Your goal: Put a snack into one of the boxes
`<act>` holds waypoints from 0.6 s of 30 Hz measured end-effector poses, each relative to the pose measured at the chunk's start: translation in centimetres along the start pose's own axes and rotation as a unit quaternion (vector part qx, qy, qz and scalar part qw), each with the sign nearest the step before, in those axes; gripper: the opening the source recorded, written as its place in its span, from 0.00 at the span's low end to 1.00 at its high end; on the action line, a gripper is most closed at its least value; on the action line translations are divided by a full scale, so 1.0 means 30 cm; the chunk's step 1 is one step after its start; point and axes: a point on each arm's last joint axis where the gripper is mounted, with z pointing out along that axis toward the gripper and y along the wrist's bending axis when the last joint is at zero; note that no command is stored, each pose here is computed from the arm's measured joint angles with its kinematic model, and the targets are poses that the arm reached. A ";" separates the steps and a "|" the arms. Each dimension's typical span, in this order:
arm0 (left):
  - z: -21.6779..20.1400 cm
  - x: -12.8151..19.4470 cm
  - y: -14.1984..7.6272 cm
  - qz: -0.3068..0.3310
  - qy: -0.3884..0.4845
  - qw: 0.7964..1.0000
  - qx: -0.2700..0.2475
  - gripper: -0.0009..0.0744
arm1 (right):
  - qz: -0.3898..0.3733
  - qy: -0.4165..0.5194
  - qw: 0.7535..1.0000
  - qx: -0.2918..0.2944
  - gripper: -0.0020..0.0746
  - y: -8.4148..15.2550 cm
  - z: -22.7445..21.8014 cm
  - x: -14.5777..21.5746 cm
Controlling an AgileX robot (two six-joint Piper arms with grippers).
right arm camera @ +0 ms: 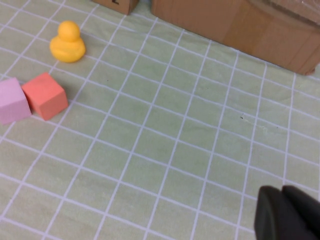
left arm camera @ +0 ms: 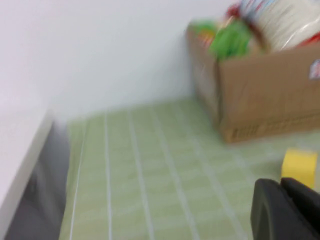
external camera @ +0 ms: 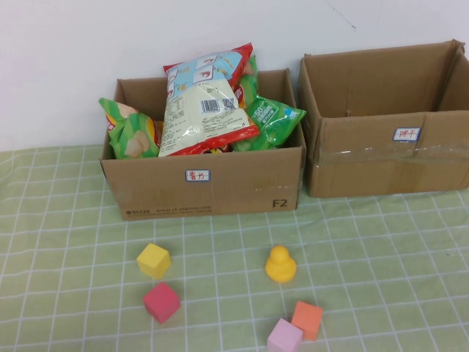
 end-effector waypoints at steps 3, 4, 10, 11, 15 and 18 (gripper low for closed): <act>-0.006 0.042 0.008 -0.013 0.067 0.997 -0.023 0.01 | 0.000 0.000 1.000 0.000 0.03 0.000 0.000 0.000; -0.007 0.050 0.009 -0.016 0.081 0.996 -0.026 0.01 | 0.001 0.000 1.000 -0.001 0.03 0.000 0.000 0.000; -0.008 0.052 0.010 -0.013 0.085 0.996 -0.028 0.01 | 0.001 0.000 1.000 -0.001 0.03 0.001 0.000 0.000; -0.008 0.052 0.010 -0.013 0.085 0.996 -0.028 0.01 | 0.001 0.000 1.000 -0.001 0.03 0.001 0.000 0.000; -0.008 0.053 0.010 -0.012 0.087 0.996 -0.028 0.01 | 0.001 0.000 1.000 -0.001 0.03 0.001 0.000 0.000; -0.008 0.053 0.009 -0.006 0.088 0.996 -0.026 0.01 | 0.001 0.000 1.000 -0.001 0.03 0.001 0.000 0.000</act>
